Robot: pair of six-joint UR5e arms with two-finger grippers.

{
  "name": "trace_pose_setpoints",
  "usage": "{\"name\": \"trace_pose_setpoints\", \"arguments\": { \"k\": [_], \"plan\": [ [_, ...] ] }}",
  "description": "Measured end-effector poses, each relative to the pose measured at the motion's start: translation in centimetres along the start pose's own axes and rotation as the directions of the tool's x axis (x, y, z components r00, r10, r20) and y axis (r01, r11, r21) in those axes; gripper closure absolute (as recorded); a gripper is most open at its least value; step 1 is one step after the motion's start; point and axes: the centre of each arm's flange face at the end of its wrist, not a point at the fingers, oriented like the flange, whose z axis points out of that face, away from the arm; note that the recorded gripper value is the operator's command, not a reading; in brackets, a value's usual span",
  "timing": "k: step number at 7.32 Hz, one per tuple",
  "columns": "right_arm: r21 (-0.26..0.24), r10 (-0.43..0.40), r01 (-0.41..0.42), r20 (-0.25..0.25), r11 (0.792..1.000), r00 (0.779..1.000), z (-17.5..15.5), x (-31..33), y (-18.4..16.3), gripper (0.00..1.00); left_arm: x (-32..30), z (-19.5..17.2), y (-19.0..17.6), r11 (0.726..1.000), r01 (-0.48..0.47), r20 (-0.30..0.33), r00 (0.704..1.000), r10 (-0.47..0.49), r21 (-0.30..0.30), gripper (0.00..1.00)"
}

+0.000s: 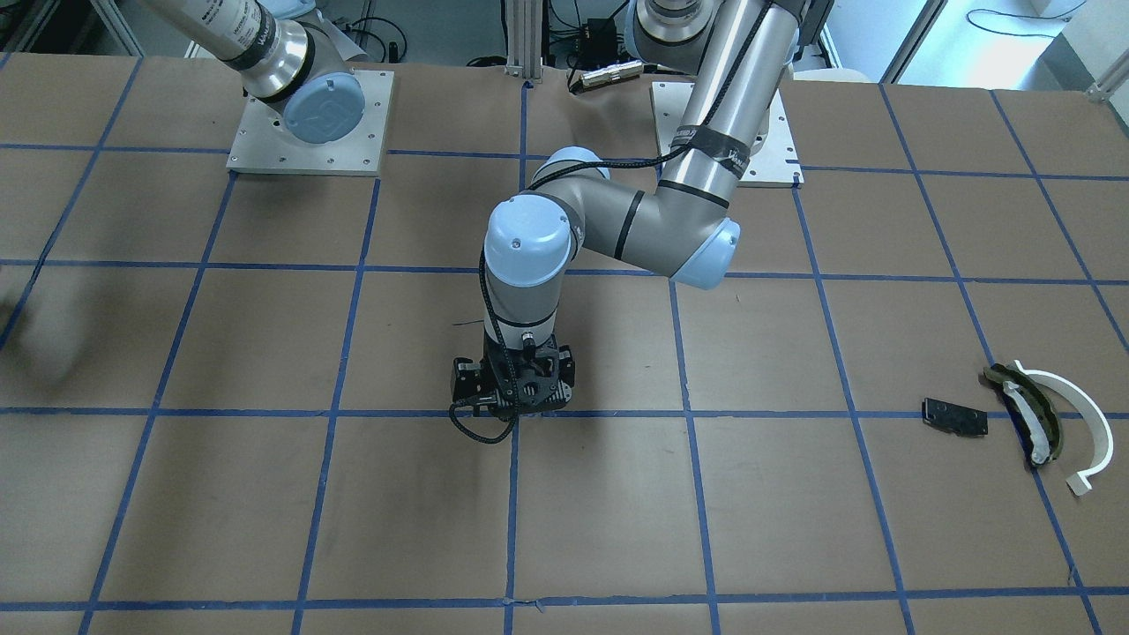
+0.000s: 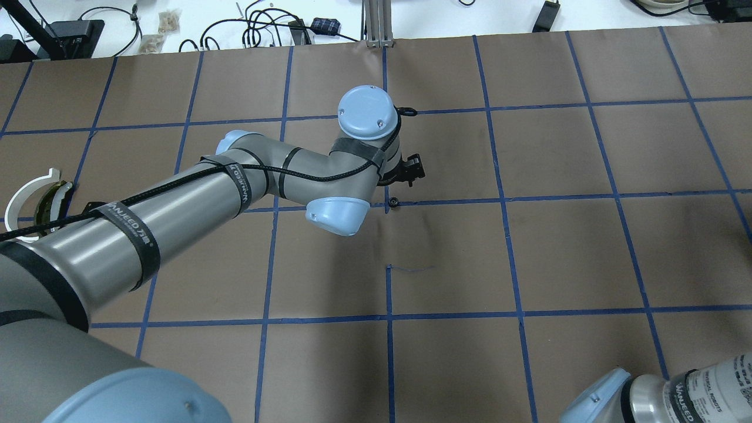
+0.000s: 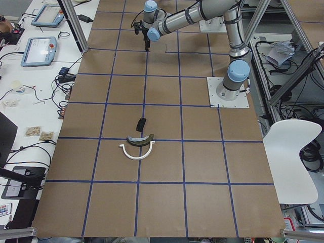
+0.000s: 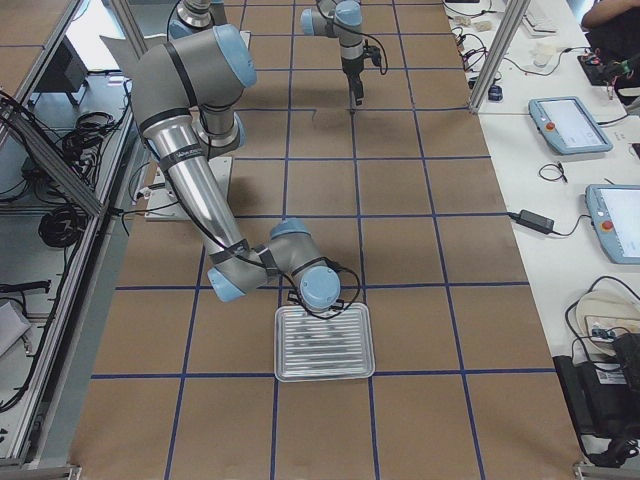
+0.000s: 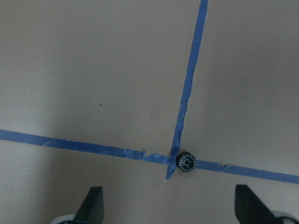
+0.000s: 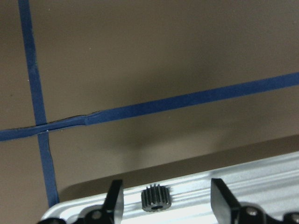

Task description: Place bearing gear from tray to pile

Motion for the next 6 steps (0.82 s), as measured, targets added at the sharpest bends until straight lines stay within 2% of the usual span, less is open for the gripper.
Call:
{"name": "trace_pose_setpoints", "arguments": {
  "k": [1,2,3,4,6],
  "plan": [
    [0.003,0.003,-0.003,0.002,1.0,1.0,0.2,-0.1,0.2,0.3,0.2,1.3,0.4,1.0,-0.009,0.013,1.0,0.01,-0.013,0.05],
    [0.006,0.005,-0.005,0.003,1.0,1.0,0.4,-0.2,0.4,0.3,0.3,2.3,0.6,1.0,-0.016,0.023,1.0,0.017,-0.023,0.14],
    [0.008,0.006,-0.006,0.004,1.0,1.0,0.5,-0.2,0.5,0.34,0.4,2.8,0.6,0.999,-0.025,0.026,0.999,0.026,-0.027,0.35],
    [0.01,0.006,-0.006,0.004,1.0,1.0,0.6,-0.2,0.6,0.38,0.5,3.0,0.6,0.999,-0.036,0.025,0.999,0.037,-0.027,0.63],
    [0.011,0.009,-0.009,0.003,1.0,1.0,0.6,-0.3,0.8,0.41,0.7,3.4,0.8,0.998,-0.05,0.026,0.998,0.051,-0.03,0.74]
  ]
}}
